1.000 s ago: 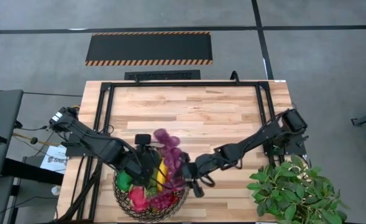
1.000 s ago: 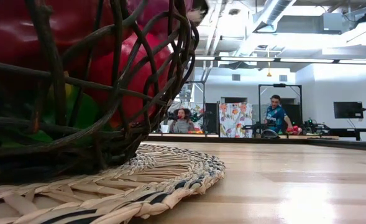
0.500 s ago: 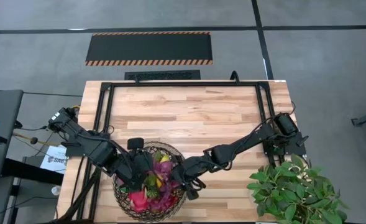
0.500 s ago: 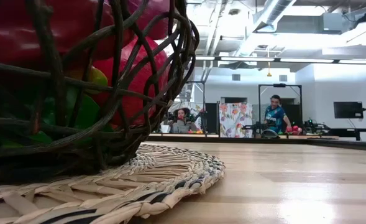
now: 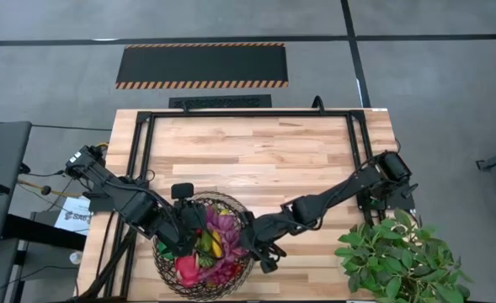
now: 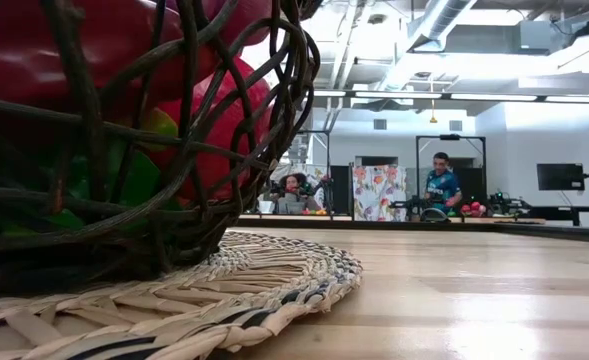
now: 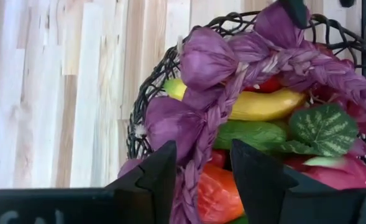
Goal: Build produce basket
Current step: Put the garlic into the woven basket, then return to Home Position
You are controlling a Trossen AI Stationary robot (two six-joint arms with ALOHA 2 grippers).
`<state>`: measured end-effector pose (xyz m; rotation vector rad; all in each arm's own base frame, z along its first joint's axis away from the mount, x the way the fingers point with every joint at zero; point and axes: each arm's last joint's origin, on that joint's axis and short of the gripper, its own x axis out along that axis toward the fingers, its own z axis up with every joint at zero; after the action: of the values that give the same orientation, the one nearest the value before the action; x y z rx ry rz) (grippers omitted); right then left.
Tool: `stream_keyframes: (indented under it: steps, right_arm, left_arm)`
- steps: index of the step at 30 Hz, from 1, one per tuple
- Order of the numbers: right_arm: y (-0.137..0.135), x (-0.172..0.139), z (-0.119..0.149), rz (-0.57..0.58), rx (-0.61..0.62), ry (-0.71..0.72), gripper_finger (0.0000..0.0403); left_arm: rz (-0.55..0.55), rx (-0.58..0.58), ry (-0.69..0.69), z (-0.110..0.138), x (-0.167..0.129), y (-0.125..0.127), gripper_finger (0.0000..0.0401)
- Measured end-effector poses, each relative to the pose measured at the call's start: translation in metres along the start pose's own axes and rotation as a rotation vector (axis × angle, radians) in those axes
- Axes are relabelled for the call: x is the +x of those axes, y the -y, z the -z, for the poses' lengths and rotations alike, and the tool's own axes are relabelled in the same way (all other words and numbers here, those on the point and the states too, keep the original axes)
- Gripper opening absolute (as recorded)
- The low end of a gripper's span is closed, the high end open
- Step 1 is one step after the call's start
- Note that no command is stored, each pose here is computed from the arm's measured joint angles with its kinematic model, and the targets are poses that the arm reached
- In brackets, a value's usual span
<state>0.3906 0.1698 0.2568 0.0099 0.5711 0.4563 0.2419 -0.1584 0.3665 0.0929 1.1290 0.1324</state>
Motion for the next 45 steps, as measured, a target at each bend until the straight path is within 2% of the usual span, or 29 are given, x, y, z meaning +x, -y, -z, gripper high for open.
stream_keyframes:
  steps: [6, 10, 15, 19, 23, 26, 31, 35, 37, 39, 41, 43, 45]
  right_arm:
    - [0.001, -0.002, 0.001, 0.039, 0.0, -0.024, 0.0182]
    - [-0.002, -0.027, -0.012, 0.046, -0.004, 0.01, 0.0179]
    - [-0.005, -0.056, -0.026, 0.089, -0.008, 0.047, 0.0179]
    - [-0.007, -0.069, -0.032, 0.09, -0.026, 0.068, 0.018]
    - [-0.009, -0.078, -0.03, 0.092, -0.041, 0.029, 0.0177]
    - [-0.015, -0.099, -0.039, 0.082, -0.085, 0.08, 0.0176]
    - [-0.024, -0.164, -0.06, 0.098, -0.215, 0.233, 0.0177]
    - [-0.023, -0.23, -0.066, 0.234, -0.294, 0.334, 0.0174]
    - [-0.019, -0.262, -0.063, 0.336, -0.301, 0.348, 0.0172]
    - [-0.013, -0.291, -0.055, 0.461, -0.237, 0.339, 0.017]
    - [-0.008, -0.313, -0.045, 0.519, -0.139, 0.344, 0.0169]
    - [-0.004, -0.326, -0.032, 0.518, -0.118, 0.366, 0.017]
    - [-0.002, -0.334, -0.018, 0.469, -0.098, 0.413, 0.0171]
  left_arm:
    - [-0.054, 0.014, -0.01, 0.003, 0.0, -0.003, 0.016]
    - [-0.145, 0.009, 0.005, 0.005, -0.001, -0.008, 0.0177]
    - [-0.186, 0.011, 0.0, 0.004, 0.005, -0.012, 0.0182]
    - [-0.215, 0.033, -0.03, 0.008, 0.016, -0.012, 0.0182]
    - [-0.25, 0.049, -0.06, 0.015, 0.023, -0.011, 0.0182]
    - [-0.283, 0.031, 0.039, 0.015, 0.011, -0.012, 0.018]
    - [-0.26, -0.034, 0.322, 0.023, -0.048, -0.031, 0.0159]
    - [-0.203, -0.12, 0.545, 0.044, -0.094, -0.062, 0.0138]
    - [-0.189, -0.168, 0.625, 0.057, -0.108, -0.078, 0.0129]
    - [-0.176, -0.206, 0.665, 0.071, -0.112, -0.093, 0.0121]
    - [-0.164, -0.232, 0.685, 0.086, -0.109, -0.104, 0.0114]
    - [-0.154, -0.256, 0.709, 0.099, -0.099, -0.11, 0.0109]
    - [-0.142, -0.261, 0.731, 0.112, -0.082, -0.113, 0.0105]
